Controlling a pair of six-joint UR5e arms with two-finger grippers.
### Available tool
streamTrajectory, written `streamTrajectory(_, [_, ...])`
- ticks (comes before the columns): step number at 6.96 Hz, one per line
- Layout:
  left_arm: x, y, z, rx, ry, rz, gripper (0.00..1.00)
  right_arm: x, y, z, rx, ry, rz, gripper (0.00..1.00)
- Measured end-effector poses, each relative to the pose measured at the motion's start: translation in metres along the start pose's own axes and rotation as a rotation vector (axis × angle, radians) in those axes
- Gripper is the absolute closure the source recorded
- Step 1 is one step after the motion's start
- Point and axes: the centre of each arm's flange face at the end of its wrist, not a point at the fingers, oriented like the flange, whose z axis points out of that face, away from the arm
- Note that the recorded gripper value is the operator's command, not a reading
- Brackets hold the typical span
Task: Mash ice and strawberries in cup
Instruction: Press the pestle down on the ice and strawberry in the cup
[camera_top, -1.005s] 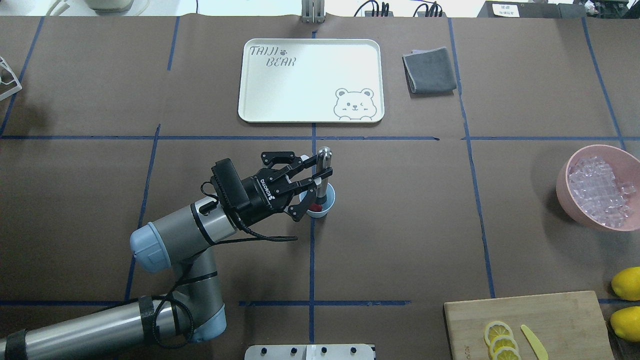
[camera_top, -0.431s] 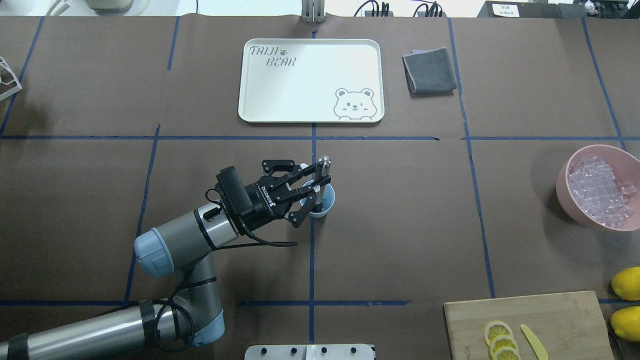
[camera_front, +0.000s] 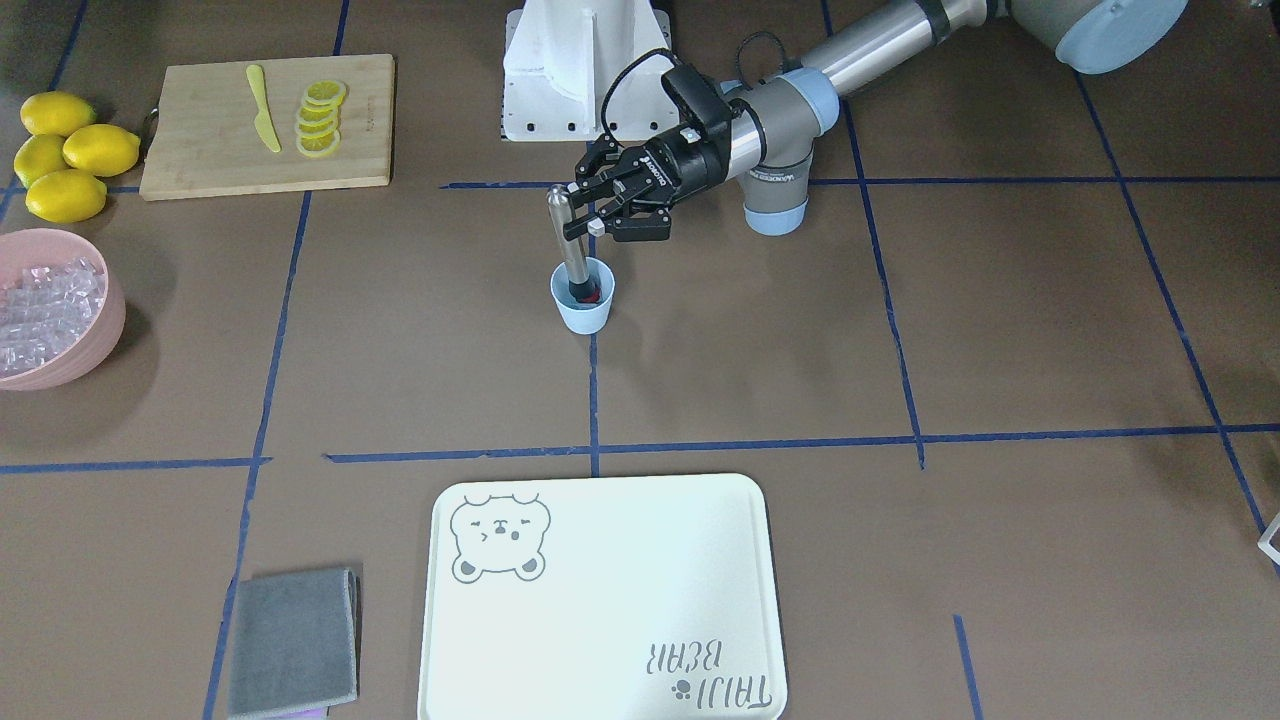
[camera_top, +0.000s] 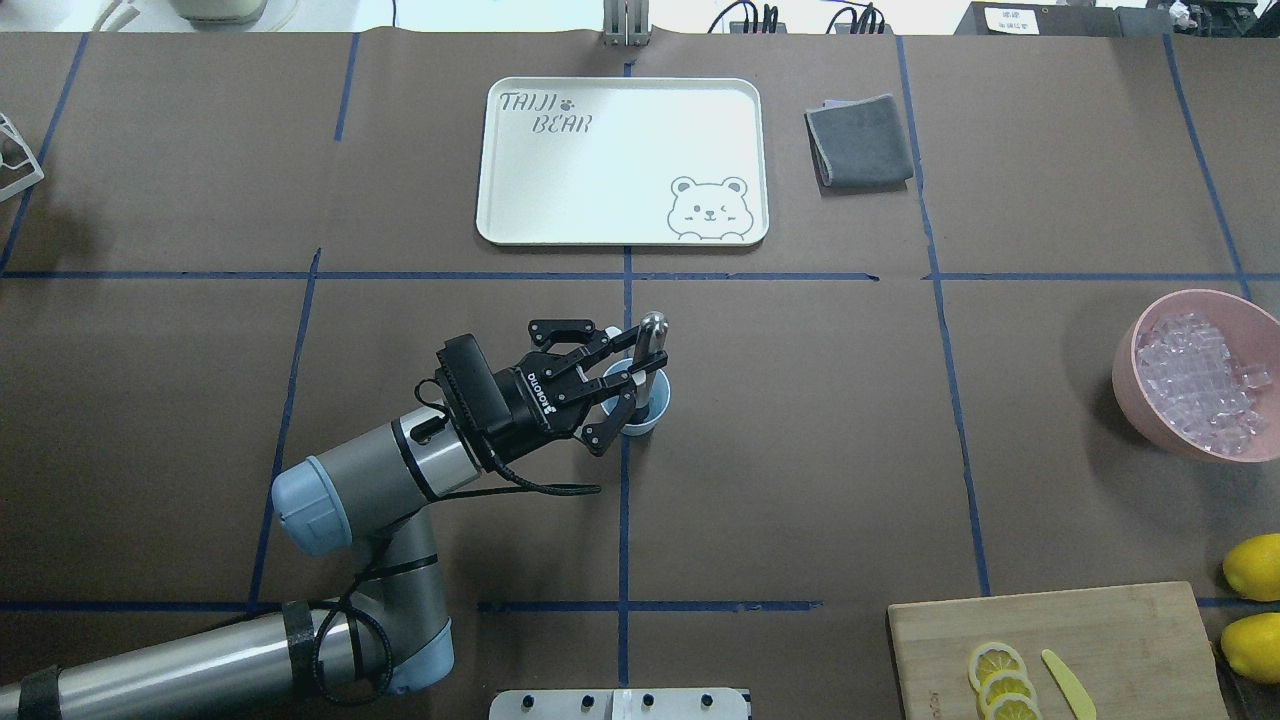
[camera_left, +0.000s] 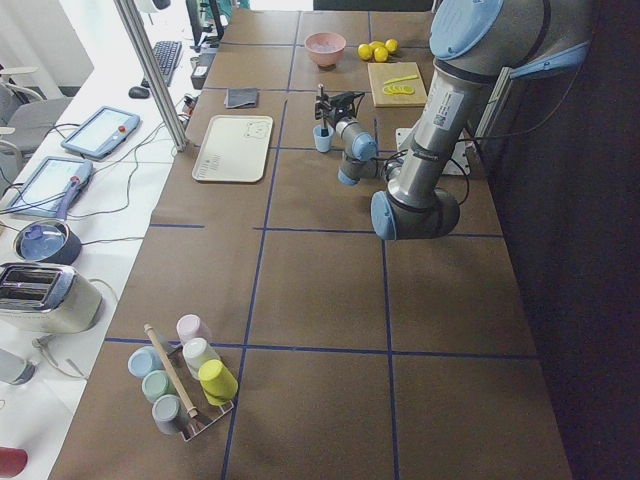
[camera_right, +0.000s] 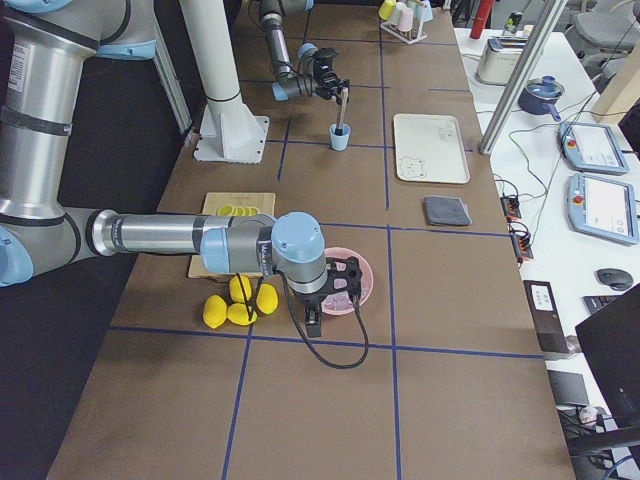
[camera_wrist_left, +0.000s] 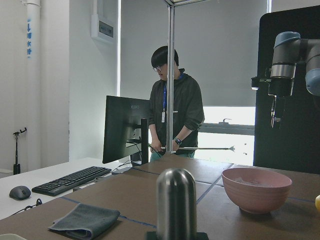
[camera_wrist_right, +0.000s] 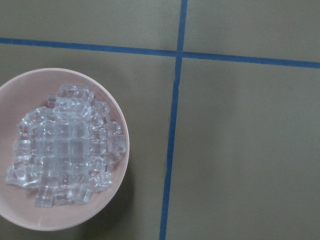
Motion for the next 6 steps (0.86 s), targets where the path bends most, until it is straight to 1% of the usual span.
streamTrajectory(2, [-0.005, -0.036, 0.011, 0.002, -0.014, 0.010, 1.00, 0.001, 0.001, 0.001, -0.002, 0.000, 0.001, 0.00])
streamTrajectory(3, [-0.002, -0.059, 0.017, -0.021, -0.025, 0.017, 1.00, 0.001, 0.001, 0.001, -0.003, 0.000, 0.002, 0.00])
streamTrajectory(4, [0.005, -0.084, 0.023, -0.071, -0.041, 0.029, 1.00, 0.001, 0.001, 0.001, -0.003, 0.000, 0.003, 0.00])
streamTrajectory(5, [0.013, -0.110, 0.029, -0.146, -0.063, 0.047, 1.00, 0.001, 0.001, 0.001, -0.004, 0.000, 0.003, 0.00])
streamTrajectory(6, [0.020, -0.133, 0.033, -0.246, -0.093, 0.072, 1.00, 0.001, 0.001, 0.001, -0.004, 0.000, 0.004, 0.00])
